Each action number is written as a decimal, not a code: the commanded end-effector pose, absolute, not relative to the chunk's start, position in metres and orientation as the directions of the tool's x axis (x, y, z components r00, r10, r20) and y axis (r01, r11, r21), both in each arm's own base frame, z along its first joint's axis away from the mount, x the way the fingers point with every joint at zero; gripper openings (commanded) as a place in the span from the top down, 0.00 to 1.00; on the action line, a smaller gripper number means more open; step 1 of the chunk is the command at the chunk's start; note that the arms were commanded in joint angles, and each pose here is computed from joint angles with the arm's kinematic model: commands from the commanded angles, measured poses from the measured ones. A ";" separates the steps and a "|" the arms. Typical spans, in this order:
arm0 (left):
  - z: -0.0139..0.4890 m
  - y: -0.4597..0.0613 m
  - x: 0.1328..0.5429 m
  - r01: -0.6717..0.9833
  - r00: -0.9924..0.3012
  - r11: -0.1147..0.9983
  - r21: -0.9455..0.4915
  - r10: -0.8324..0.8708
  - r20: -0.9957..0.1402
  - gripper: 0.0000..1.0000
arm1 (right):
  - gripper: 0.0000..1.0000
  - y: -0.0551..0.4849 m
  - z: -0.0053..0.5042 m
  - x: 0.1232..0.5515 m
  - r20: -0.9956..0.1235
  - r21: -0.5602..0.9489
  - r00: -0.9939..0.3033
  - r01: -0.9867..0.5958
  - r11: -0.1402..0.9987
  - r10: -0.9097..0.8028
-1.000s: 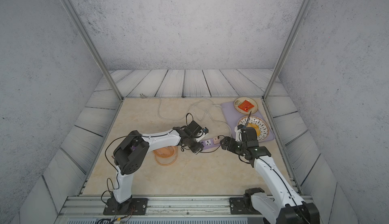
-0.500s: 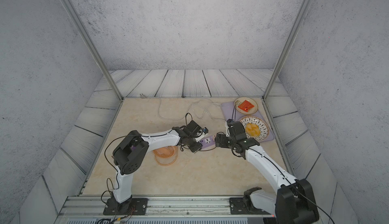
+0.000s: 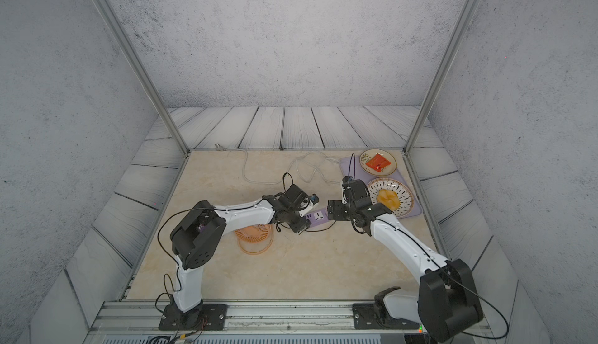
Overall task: Unplug the desk fan from the power strip
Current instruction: Remove the plug from the socket.
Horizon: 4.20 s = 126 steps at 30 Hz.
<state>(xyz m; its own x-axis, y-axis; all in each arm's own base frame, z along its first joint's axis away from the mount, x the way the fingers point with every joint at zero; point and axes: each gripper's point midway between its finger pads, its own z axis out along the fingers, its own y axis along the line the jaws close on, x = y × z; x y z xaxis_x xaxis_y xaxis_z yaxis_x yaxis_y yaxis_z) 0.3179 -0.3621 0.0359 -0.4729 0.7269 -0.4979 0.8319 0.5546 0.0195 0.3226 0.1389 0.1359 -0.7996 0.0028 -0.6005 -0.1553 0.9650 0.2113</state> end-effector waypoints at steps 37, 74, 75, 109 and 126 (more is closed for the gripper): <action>0.042 -0.356 0.326 0.842 -0.440 0.537 0.039 0.728 -0.525 0.53 | 0.25 0.156 0.108 0.372 -0.478 0.021 -0.832 -0.332 0.943 -0.282; 0.038 -0.355 0.330 0.842 -0.431 0.535 0.062 0.738 -0.519 0.51 | 0.38 0.170 0.082 0.368 -0.413 0.041 -0.847 -0.384 0.922 -0.334; 0.038 -0.355 0.330 0.842 -0.431 0.535 0.062 0.738 -0.519 0.52 | 0.41 0.171 0.082 0.368 -0.415 0.041 -0.846 -0.386 0.922 -0.336; 0.043 -0.356 0.336 0.839 -0.422 0.538 0.078 0.735 -0.532 0.43 | 0.55 0.176 0.074 0.359 -0.403 0.021 -0.844 -0.395 0.918 -0.354; 0.030 -0.365 0.343 0.863 -0.423 0.504 0.022 0.747 -0.513 0.34 | 0.55 0.175 0.075 0.356 -0.409 0.026 -0.841 -0.398 0.917 -0.354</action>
<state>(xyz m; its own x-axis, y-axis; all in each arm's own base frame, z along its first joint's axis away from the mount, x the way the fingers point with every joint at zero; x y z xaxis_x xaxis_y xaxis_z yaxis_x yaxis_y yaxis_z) 0.3401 -0.3640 0.0331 -0.4230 0.7431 -0.5185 0.8576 0.5131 0.0358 0.3670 0.1723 0.0814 -0.8336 -0.3420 -0.4337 -0.3824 0.9240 0.0064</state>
